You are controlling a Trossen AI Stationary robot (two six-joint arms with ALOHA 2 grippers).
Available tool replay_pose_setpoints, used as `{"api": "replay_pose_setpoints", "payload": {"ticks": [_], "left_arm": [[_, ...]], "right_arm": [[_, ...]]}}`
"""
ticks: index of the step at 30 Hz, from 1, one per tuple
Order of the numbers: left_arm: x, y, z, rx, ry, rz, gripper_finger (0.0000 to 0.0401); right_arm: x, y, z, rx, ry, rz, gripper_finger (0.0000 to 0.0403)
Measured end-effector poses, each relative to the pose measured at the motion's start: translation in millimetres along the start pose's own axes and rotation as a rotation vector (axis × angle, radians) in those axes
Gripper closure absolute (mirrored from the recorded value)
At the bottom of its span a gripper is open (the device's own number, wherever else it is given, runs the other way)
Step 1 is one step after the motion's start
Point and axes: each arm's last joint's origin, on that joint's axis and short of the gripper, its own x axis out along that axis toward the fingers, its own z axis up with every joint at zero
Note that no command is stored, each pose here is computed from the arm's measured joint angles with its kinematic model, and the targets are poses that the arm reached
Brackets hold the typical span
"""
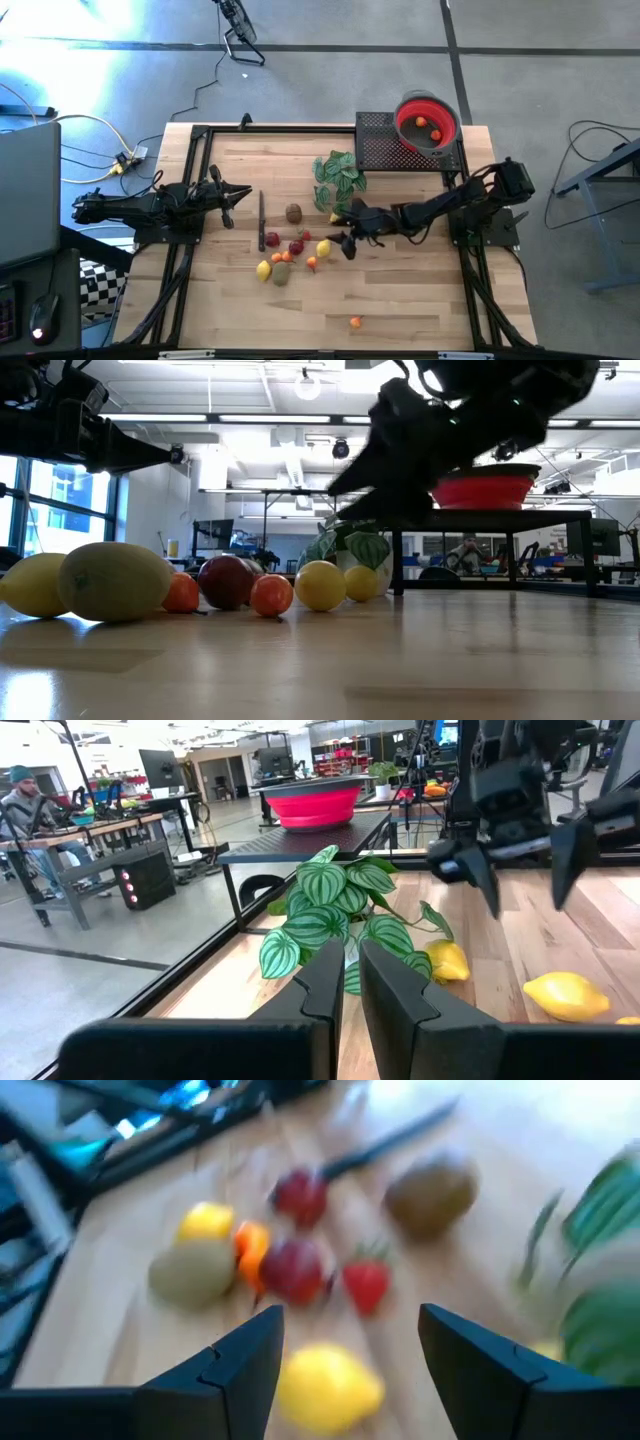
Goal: Pick & Place Fruit
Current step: Put the lemon into the red colander
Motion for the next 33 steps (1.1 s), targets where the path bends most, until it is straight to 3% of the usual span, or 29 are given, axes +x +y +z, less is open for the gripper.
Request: {"api": "replay_pose_setpoints", "payload": {"ticks": [5, 10, 19, 26, 33], "left_arm": [[0, 0, 0, 0.000, 0.000, 0.000, 0.0368], [0, 0, 0, 0.000, 0.000, -0.001, 0.0368], [0, 0, 0, 0.000, 0.000, 0.000, 0.0368], [0, 0, 0, 0.000, 0.000, -0.001, 0.0368], [0, 0, 0, 0.000, 0.000, 0.000, 0.0368]], "right_arm": [[4, -5, 20, -0.041, -0.070, -0.083, 0.0177], [9, -8, 38, -0.074, 0.037, -0.163, 0.0177], [4, 9, 71, -0.485, 0.228, -0.180, 0.0177], [2, 6, 73, -0.757, 0.312, -0.127, 0.0177], [3, 0, 76, -0.876, 0.318, -0.138, 0.0177]]}}
